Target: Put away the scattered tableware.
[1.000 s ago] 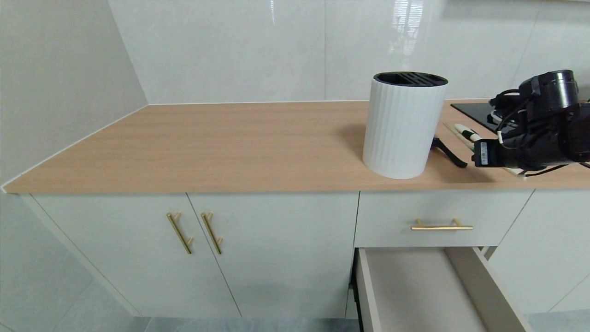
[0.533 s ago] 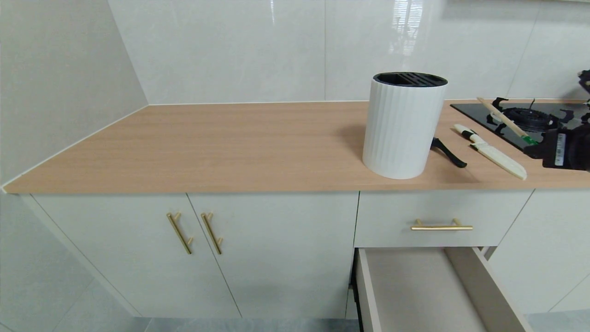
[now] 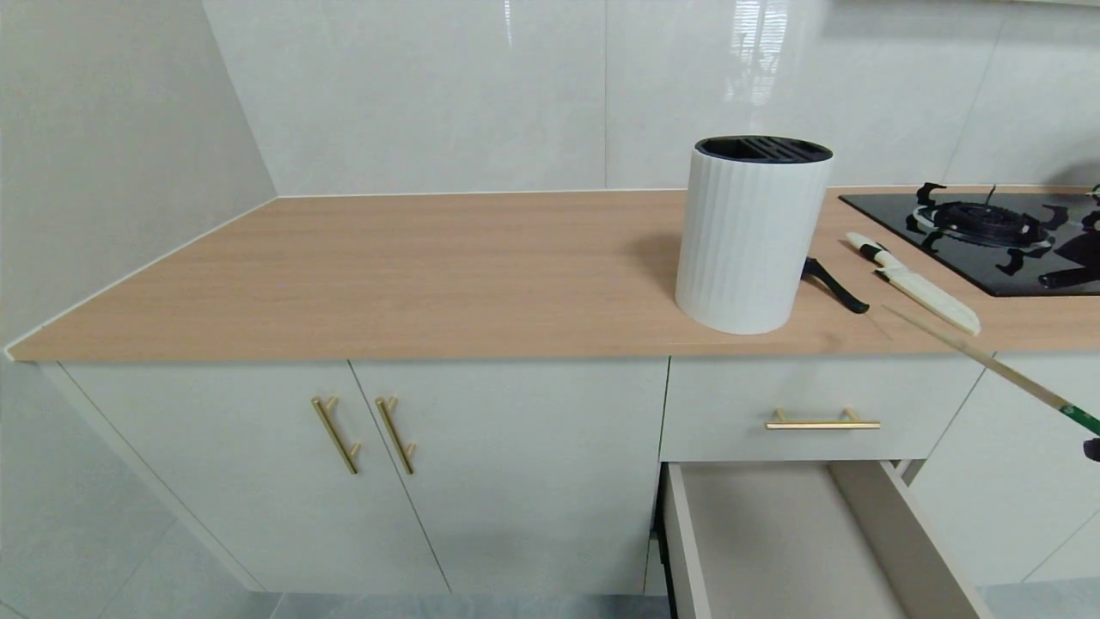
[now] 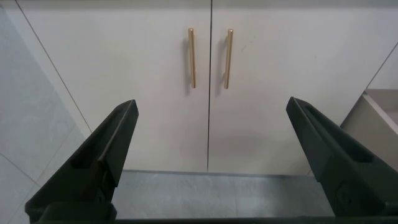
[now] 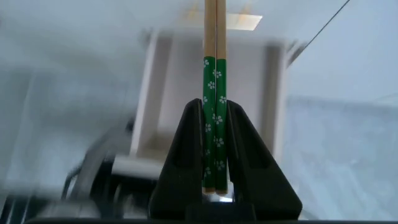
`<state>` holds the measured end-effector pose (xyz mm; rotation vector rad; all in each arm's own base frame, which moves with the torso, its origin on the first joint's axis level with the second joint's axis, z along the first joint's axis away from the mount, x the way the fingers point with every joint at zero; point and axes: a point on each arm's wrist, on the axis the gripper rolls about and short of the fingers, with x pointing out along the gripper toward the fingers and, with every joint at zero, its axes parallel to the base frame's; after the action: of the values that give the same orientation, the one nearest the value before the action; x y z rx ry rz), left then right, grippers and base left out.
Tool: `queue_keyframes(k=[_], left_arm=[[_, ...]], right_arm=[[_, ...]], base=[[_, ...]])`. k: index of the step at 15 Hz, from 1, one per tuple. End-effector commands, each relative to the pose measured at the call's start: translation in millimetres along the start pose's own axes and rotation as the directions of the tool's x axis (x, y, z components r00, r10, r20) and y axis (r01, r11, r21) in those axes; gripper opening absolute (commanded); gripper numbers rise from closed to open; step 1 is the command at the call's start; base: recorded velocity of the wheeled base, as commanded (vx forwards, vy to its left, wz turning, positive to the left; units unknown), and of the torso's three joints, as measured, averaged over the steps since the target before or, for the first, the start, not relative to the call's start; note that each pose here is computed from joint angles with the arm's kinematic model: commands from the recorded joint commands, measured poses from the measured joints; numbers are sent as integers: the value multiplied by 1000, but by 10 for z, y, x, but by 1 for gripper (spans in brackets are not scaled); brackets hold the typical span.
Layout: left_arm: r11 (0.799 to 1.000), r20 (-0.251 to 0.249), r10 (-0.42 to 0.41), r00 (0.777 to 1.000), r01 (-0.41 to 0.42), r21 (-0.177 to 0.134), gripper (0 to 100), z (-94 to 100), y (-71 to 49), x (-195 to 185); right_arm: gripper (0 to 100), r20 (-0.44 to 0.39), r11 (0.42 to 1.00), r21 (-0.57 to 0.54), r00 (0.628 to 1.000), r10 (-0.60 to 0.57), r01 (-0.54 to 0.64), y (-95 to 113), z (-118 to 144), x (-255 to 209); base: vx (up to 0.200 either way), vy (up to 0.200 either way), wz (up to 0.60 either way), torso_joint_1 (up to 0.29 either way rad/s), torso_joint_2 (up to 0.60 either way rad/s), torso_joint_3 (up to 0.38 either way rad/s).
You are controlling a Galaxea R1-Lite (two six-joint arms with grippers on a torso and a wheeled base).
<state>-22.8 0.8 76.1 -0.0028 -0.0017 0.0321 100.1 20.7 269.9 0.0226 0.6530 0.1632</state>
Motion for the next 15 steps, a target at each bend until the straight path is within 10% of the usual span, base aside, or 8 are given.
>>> queue_keyframes(k=[1, 3, 7, 9, 15], left_arm=[[1000, 0, 0, 1000, 0, 0, 100, 0, 0, 0], [1000, 0, 0, 1000, 0, 0, 100, 0, 0, 0], [1000, 0, 0, 1000, 0, 0, 100, 0, 0, 0], [1000, 0, 0, 1000, 0, 0, 100, 0, 0, 0], [1000, 0, 2, 1000, -2, 0, 100, 0, 0, 0]], right_arm=[[0, -51, 999, -17, 998, 27, -28, 22, -81, -32], [0, -222, 998, -37, 974, 45, -55, 83, -110, 200], [0, -590, 999, 43, 807, 25, 0, 340, -240, 1178], [0, -647, 1000, 21, 762, 14, -1, 413, -313, 1373], [0, -618, 999, 38, 786, 30, -8, 515, -438, 1582]], base=[[0, 0, 0, 0, 0, 0], [0, 0, 0, 0, 0, 0], [0, 0, 0, 0, 0, 0], [0, 0, 0, 0, 0, 0], [0, 0, 0, -10, 24, 15]])
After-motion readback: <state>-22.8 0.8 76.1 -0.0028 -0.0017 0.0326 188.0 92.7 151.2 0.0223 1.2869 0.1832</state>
